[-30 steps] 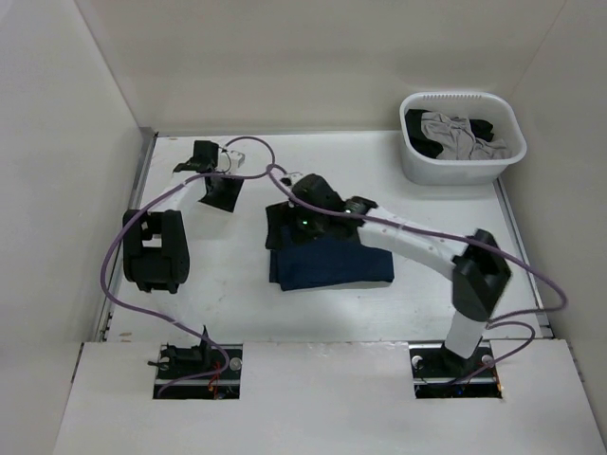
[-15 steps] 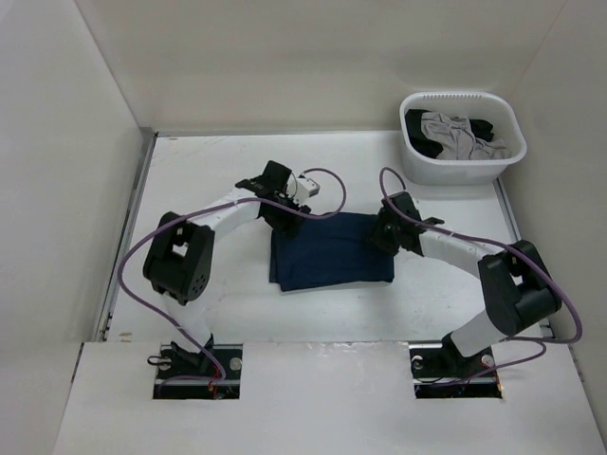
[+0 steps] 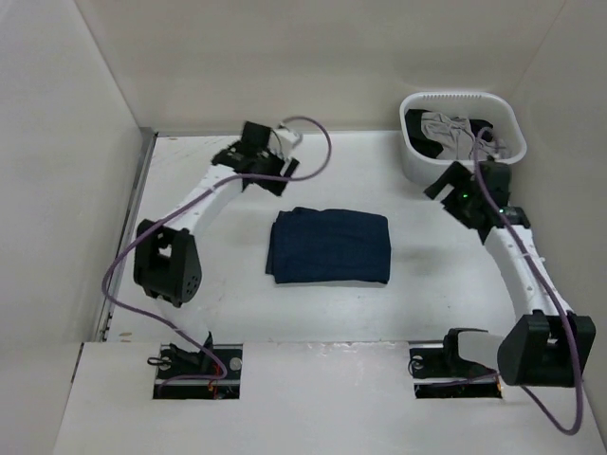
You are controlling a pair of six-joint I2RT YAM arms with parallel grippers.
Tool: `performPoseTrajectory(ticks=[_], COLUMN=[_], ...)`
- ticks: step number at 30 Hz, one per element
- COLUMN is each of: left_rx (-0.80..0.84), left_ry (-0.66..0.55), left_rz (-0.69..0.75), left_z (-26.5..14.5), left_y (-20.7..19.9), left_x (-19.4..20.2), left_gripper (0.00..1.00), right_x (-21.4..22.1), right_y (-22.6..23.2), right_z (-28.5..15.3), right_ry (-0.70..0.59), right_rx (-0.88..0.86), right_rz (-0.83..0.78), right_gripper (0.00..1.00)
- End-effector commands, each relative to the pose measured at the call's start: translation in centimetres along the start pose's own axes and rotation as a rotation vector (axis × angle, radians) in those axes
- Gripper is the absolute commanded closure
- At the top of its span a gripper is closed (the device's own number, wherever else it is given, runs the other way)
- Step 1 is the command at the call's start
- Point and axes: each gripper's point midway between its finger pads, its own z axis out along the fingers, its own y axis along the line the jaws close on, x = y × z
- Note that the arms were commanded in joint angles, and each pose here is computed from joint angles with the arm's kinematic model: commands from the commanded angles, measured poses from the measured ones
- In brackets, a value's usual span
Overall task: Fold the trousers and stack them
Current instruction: Fold the trousers
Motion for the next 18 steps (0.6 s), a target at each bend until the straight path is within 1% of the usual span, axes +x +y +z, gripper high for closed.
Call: performPoseTrajectory(ticks=[1, 2, 4, 6, 8, 10, 12, 18], left_rx=[-0.253, -0.318, -0.444, -0.566, -0.663, -0.720, -0.741, -0.731], left_ry=[-0.305, -0.325, -0.327, -0.288, -0.242, -0.221, -0.218, -0.176], left_rz=[-0.116, -0.161, -0.226, -0.276, -0.324, -0.358, -0.377, -0.379], left_z=[-11.2, -13.0, -16.2, -18.8, -21.0, -22.9, -23.8, -23.5], left_y=[9.1, 11.9, 16.9, 21.2, 24.3, 25.9, 26.3, 25.3], left_x=[-7.9, -7.5, -5.5, -2.7, -0.1, 1.8, 3.0, 5.5], left_gripper=[0.36, 0.34, 0.32, 0.32, 0.31, 0.31, 0.30, 0.30], right_x=[-2.1, -3.4, -6.1, -7.9, -9.0, -9.5, -9.7, -9.8], right_y=[-5.8, -7.4, -10.6, -12.7, -13.4, -13.5, -13.5, -13.3], right_z=[-3.3, -4.3, -6.7, -8.6, -9.6, -9.9, -10.0, -10.3], right_ry=[0.069, 0.055, 0.015, -0.036, -0.085, -0.095, -0.096, -0.124], right_rx=[0.193, 0.271, 0.434, 0.559, 0.613, 0.624, 0.624, 0.606], right_rz=[-0.084, -0.065, -0.021, -0.009, -0.016, -0.040, -0.053, -0.073], right_gripper=[0.00, 0.00, 0.00, 0.00, 0.00, 0.00, 0.00, 0.00])
